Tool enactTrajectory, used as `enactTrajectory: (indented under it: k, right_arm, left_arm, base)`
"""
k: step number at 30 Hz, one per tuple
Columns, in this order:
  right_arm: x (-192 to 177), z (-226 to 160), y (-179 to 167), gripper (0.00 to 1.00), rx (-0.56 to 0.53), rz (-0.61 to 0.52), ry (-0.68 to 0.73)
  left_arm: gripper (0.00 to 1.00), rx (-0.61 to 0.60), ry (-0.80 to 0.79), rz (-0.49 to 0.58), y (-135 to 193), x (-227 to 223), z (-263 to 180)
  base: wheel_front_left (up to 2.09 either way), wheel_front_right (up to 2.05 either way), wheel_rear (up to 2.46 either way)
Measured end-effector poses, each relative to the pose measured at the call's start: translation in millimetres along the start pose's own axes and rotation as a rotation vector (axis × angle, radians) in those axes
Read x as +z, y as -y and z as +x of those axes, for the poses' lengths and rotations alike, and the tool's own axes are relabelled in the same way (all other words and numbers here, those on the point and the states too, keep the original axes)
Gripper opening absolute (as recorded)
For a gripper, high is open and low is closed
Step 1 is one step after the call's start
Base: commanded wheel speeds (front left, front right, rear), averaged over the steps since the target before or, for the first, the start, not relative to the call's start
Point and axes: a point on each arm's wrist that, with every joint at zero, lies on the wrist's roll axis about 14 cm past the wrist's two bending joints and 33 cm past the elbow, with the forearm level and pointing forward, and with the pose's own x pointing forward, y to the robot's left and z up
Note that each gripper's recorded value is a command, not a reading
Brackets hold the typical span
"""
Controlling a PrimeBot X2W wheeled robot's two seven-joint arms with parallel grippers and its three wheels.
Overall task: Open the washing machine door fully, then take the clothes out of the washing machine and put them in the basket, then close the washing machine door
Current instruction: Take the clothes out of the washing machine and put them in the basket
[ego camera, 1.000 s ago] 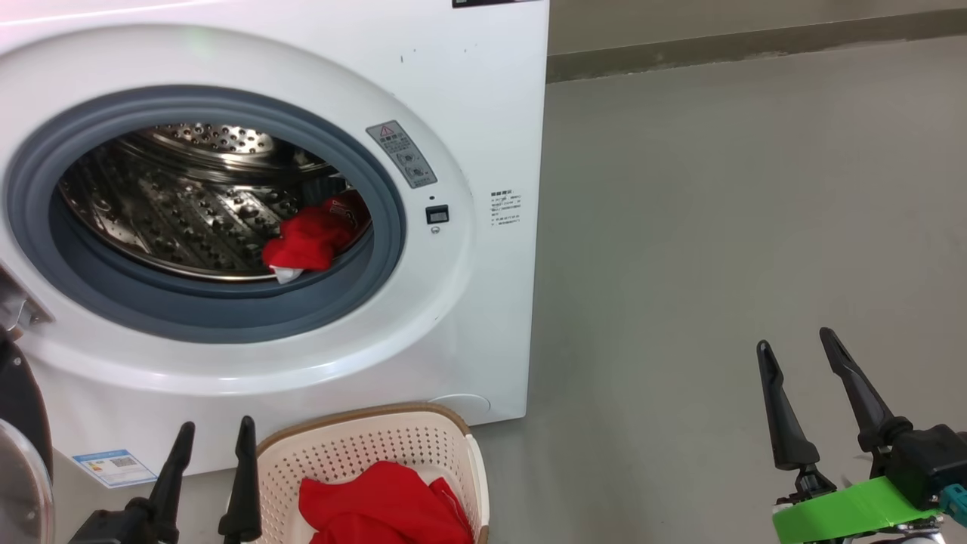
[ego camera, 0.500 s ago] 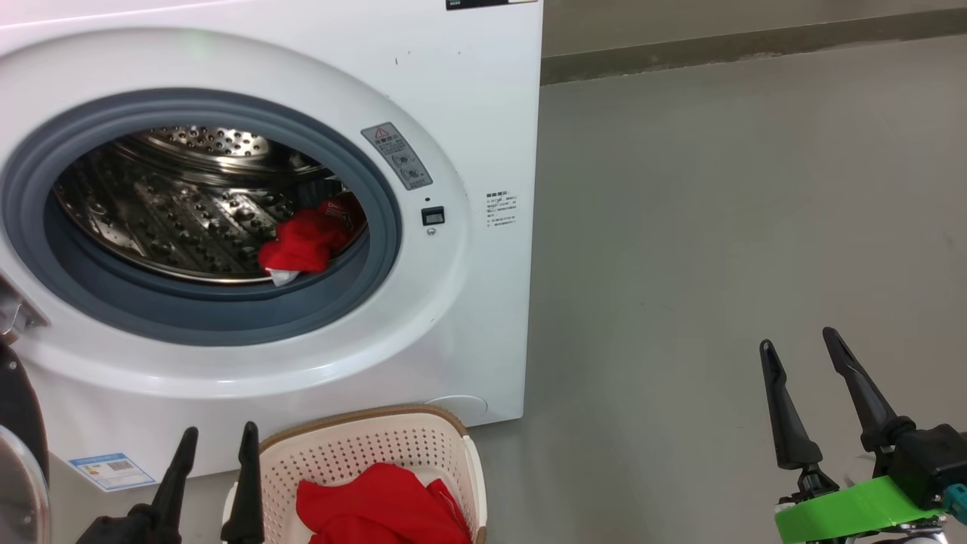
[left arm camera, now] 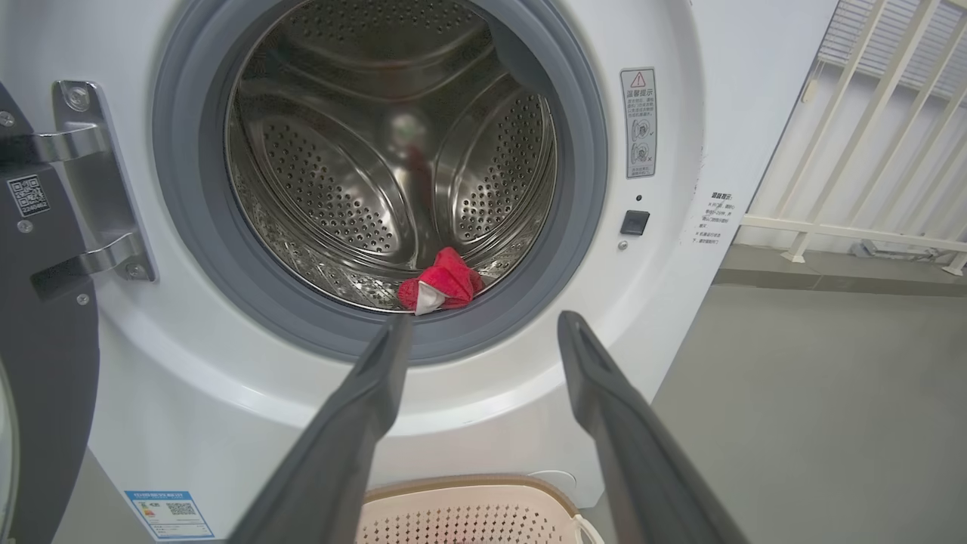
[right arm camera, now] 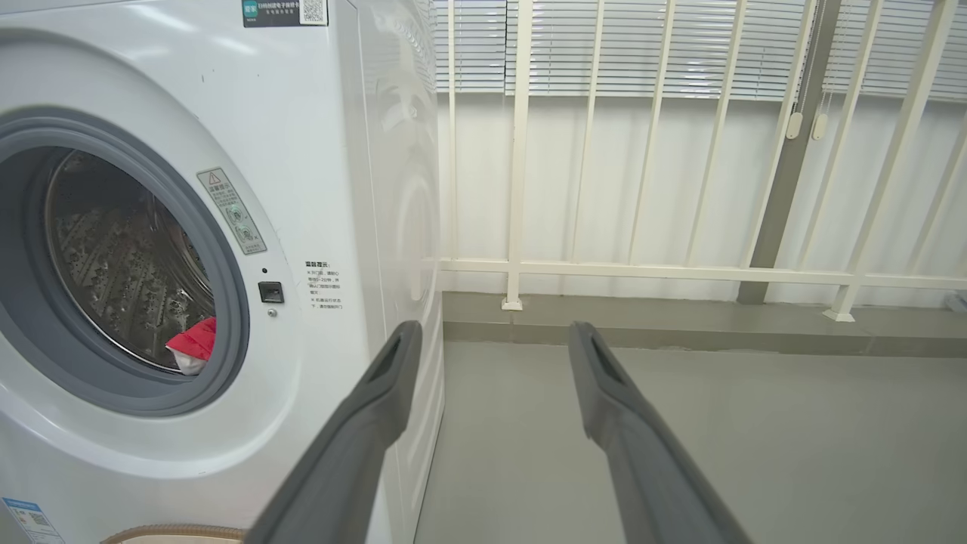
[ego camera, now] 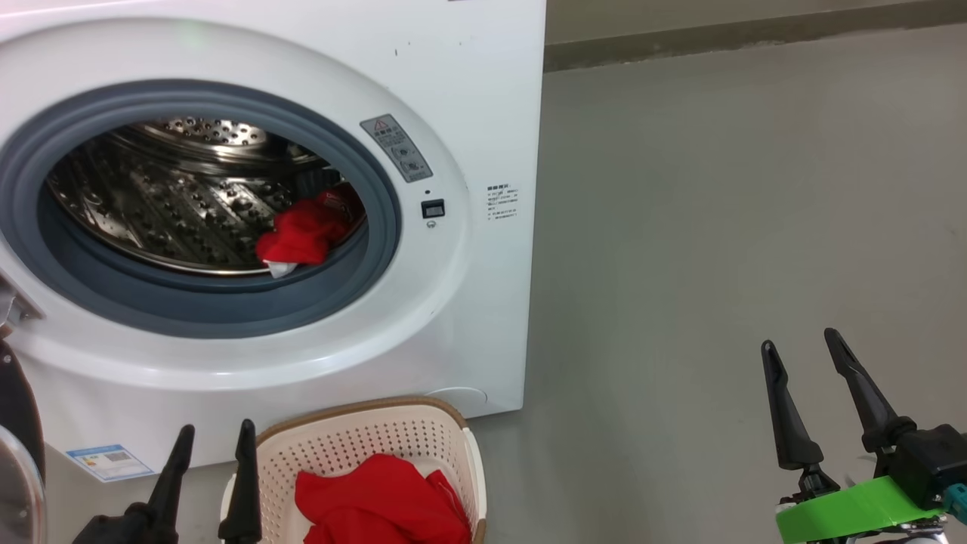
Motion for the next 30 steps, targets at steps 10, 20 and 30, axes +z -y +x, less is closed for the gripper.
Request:
enactTrajectory:
  k: [10, 20, 30]
  right_arm:
    - [-21.2, 9.7, 1.0, 1.00, -0.004, 0.000, -0.059]
    - [-33.2, 41.5, -9.8, 1.00, 0.028, 0.007, -0.069]
    - [-60.1, 72.1, -10.5, 1.00, 0.035, 0.006, -0.107]
  left_arm:
    - [1.00, 0.000, 0.008, -0.011, 1.7, 0.0, 32.0]
    - [1.00, -0.019, 0.028, -0.024, 9.0, 3.2, 87.4]
    - [1.00, -0.048, 0.023, -0.077, 14.3, -5.7, 153.0]
  base:
    - [0.00, 0.00, 0.00]
    - [0.00, 0.00, 0.00]
    - [0.00, 0.00, 0.00]
